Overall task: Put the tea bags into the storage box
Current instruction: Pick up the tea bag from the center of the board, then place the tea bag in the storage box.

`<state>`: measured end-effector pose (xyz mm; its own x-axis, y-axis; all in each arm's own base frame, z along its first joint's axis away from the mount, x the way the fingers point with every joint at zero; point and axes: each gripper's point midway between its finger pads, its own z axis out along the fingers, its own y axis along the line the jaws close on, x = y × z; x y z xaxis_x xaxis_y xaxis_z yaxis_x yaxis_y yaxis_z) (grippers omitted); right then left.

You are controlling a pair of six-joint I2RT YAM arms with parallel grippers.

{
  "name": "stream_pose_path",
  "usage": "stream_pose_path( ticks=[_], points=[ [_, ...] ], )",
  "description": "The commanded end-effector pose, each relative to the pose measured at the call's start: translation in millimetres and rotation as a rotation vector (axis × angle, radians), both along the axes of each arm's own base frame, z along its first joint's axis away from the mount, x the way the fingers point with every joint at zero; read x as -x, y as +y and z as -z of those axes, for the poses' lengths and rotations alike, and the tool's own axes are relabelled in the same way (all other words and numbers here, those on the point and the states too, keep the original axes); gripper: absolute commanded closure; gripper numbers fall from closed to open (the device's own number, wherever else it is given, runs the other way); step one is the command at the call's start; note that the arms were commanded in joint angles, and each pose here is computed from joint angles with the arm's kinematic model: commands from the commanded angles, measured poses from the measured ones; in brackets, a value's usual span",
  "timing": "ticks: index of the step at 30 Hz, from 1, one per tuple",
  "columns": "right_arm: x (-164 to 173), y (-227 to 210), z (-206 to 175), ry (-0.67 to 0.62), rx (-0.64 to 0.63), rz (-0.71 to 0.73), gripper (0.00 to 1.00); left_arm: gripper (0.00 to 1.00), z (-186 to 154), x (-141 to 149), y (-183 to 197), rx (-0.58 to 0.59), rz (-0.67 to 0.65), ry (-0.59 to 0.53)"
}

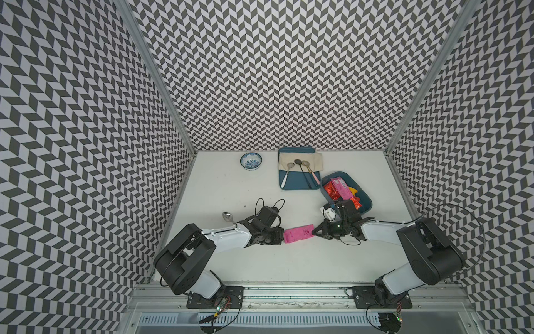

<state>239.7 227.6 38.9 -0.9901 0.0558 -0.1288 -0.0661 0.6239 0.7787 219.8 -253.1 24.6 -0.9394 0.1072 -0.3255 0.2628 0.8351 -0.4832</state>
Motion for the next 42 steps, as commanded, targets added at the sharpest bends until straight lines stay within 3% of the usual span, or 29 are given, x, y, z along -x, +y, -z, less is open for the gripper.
stream_pose_path(
  ticks=[1,8,15,19,32,42],
  points=[
    [-17,8,-33,-0.093,-0.032,-0.005,1.0,1.0,-18,-11,1,0.0,-0.022,-0.078],
    [-52,-3,-97,-0.204,-0.046,0.057,1.0,1.0,-38,-31,16,0.001,-0.09,-0.147],
    [-93,-56,-161,-0.316,-0.083,0.215,1.0,1.0,-46,-48,29,0.004,-0.127,-0.178],
    [-103,-90,-179,-0.357,-0.025,0.308,1.0,1.0,-42,-54,37,-0.01,-0.138,-0.172],
    [-95,-201,-170,-0.413,0.124,0.745,1.0,1.0,-33,-54,40,0.001,-0.148,-0.159],
    [-71,-185,-103,-0.245,0.052,0.704,1.0,1.0,-26,-50,44,-0.002,-0.157,-0.15]
  ],
)
